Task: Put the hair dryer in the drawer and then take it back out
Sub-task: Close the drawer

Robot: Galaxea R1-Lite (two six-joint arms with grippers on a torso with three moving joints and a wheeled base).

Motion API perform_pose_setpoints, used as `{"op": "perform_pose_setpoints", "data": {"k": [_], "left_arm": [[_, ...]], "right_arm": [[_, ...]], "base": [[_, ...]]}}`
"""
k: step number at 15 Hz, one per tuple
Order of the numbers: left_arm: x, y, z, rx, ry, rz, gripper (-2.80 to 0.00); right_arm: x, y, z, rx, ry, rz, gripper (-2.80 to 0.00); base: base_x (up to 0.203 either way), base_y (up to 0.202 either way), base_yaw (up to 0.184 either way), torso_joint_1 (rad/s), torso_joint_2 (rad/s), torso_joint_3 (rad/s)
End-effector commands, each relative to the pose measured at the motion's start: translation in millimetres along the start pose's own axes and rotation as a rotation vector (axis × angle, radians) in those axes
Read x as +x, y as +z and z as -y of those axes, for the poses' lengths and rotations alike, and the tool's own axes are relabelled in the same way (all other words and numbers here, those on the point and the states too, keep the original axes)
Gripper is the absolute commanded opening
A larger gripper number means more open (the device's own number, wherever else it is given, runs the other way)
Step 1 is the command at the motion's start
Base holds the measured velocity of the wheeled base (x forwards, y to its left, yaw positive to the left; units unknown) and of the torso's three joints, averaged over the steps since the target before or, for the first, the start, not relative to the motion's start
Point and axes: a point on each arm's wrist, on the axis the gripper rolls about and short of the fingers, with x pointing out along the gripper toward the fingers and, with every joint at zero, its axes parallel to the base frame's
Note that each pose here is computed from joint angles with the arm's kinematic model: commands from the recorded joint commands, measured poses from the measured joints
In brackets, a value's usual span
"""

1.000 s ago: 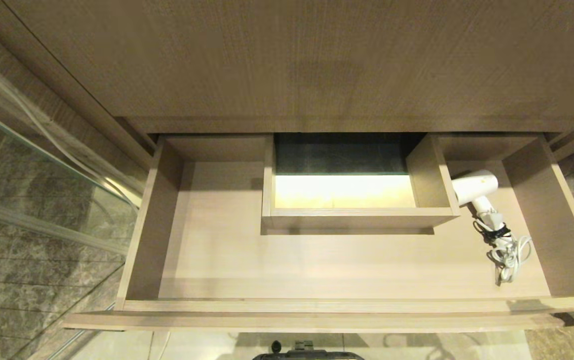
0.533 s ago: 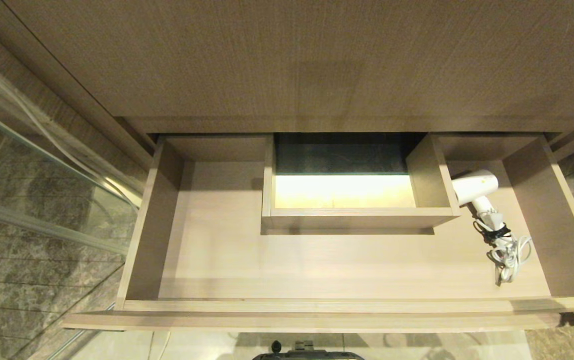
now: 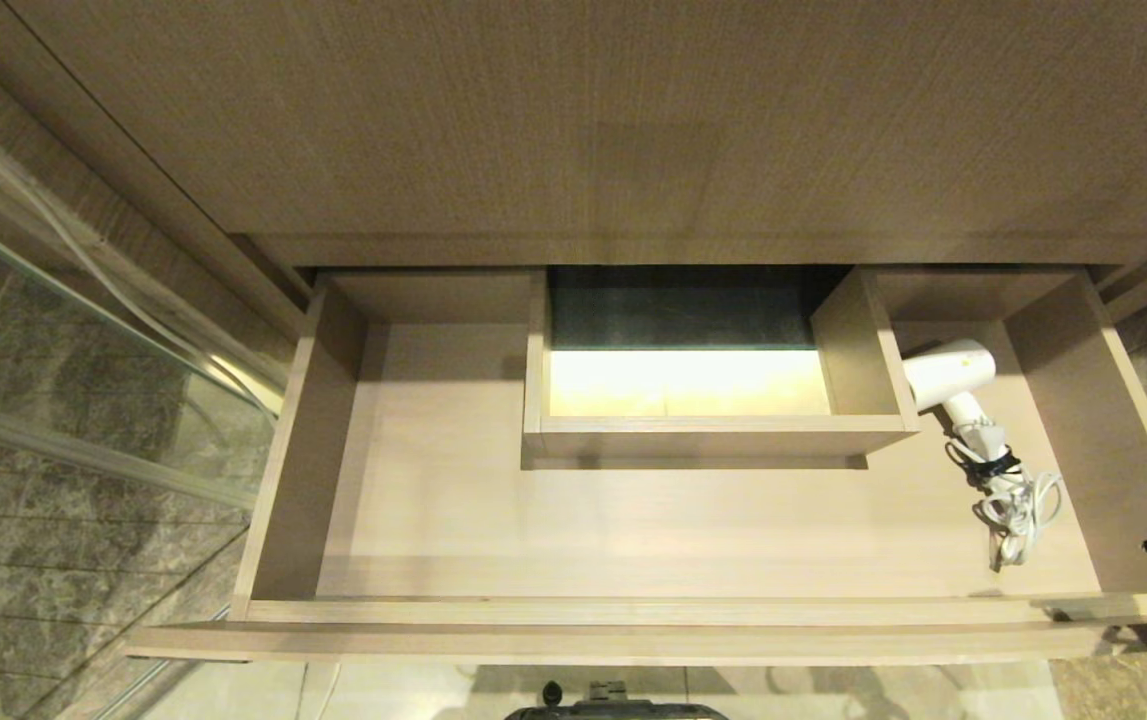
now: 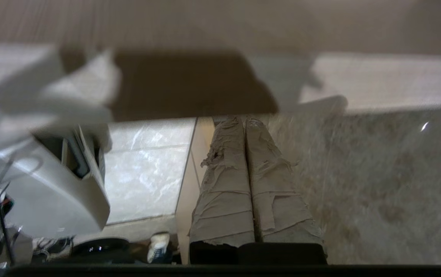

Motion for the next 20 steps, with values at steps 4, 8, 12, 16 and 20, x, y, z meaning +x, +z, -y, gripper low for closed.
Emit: {"op": "perform_pose_setpoints", "data": {"k": [4, 8, 12, 16, 20], "left_arm": [[0.0, -0.1, 0.0, 0.000, 0.001, 0.000, -2.80], [0.0, -0.1, 0.0, 0.000, -0.001, 0.000, -2.80], [0.0, -0.1, 0.0, 0.000, 0.000, 0.000, -2.80], [0.0, -0.1, 0.0, 0.000, 0.001, 0.000, -2.80], [0.0, -0.1, 0.0, 0.000, -0.001, 0.000, -2.80]], "right_arm": [[-0.6, 23.0, 13.0, 0.008, -0.034, 0.089, -2.80], [-18.2, 45.8, 23.5, 0.005, 0.004, 0.344, -2.80], [-35.1, 97.8, 34.3, -0.061, 0.003, 0.658, -2.80], [-43.2, 129.0, 42.6, -0.089, -0.034, 0.814, -2.80], [-62.6, 105.5, 35.7, -0.097, -0.020, 0.770, -2.80]], "base": [[0.000, 0.000, 0.000, 0.000, 0.00, 0.000], [0.000, 0.000, 0.000, 0.000, 0.00, 0.000], [0.000, 0.000, 0.000, 0.000, 0.00, 0.000], [0.000, 0.000, 0.000, 0.000, 0.00, 0.000], [0.000, 0.000, 0.000, 0.000, 0.00, 0.000]]}}
